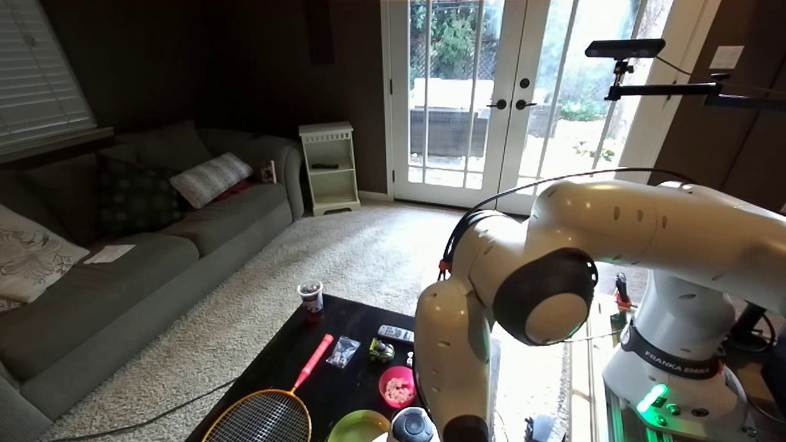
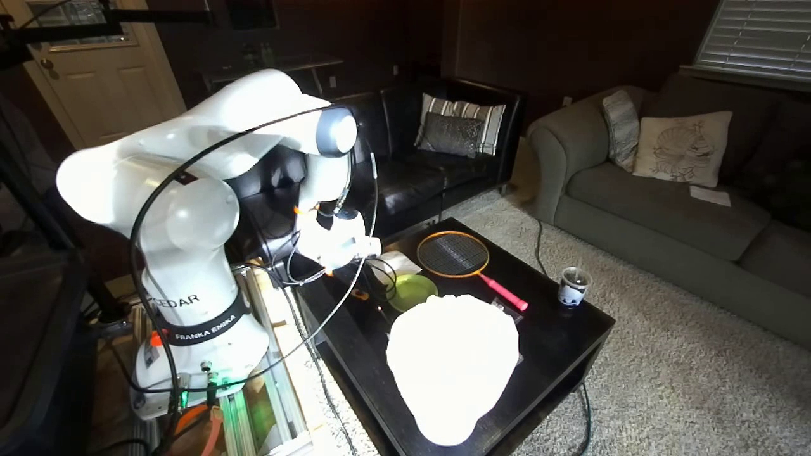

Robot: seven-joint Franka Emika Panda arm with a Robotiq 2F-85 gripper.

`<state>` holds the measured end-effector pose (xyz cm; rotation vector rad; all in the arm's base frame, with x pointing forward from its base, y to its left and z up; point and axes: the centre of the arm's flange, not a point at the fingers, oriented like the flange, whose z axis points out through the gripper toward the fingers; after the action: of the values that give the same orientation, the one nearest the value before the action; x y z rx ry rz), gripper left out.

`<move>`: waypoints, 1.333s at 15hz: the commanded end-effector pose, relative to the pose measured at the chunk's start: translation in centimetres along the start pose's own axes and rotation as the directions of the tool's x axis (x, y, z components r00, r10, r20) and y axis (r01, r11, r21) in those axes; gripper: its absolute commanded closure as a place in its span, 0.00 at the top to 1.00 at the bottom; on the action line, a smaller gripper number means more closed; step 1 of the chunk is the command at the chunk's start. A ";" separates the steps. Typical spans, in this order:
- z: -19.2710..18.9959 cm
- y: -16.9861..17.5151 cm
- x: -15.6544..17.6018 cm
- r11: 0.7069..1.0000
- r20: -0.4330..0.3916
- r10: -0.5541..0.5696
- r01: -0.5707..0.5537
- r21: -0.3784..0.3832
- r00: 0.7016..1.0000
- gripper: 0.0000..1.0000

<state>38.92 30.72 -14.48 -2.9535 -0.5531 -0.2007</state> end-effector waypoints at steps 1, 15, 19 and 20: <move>-4.8 0.2 1.2 0.998 0.068 -0.001 -0.003 0.061 0.998 1.00; -15.9 0.1 3.0 0.986 0.162 0.159 -0.147 -0.083 0.974 1.00; -18.5 0.2 1.5 0.975 0.155 0.205 -0.188 -0.118 0.966 1.00; -19.1 0.1 1.1 0.975 0.158 0.205 -0.188 -0.116 0.966 1.00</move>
<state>40.23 28.81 1.32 -3.0910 -0.3184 0.0147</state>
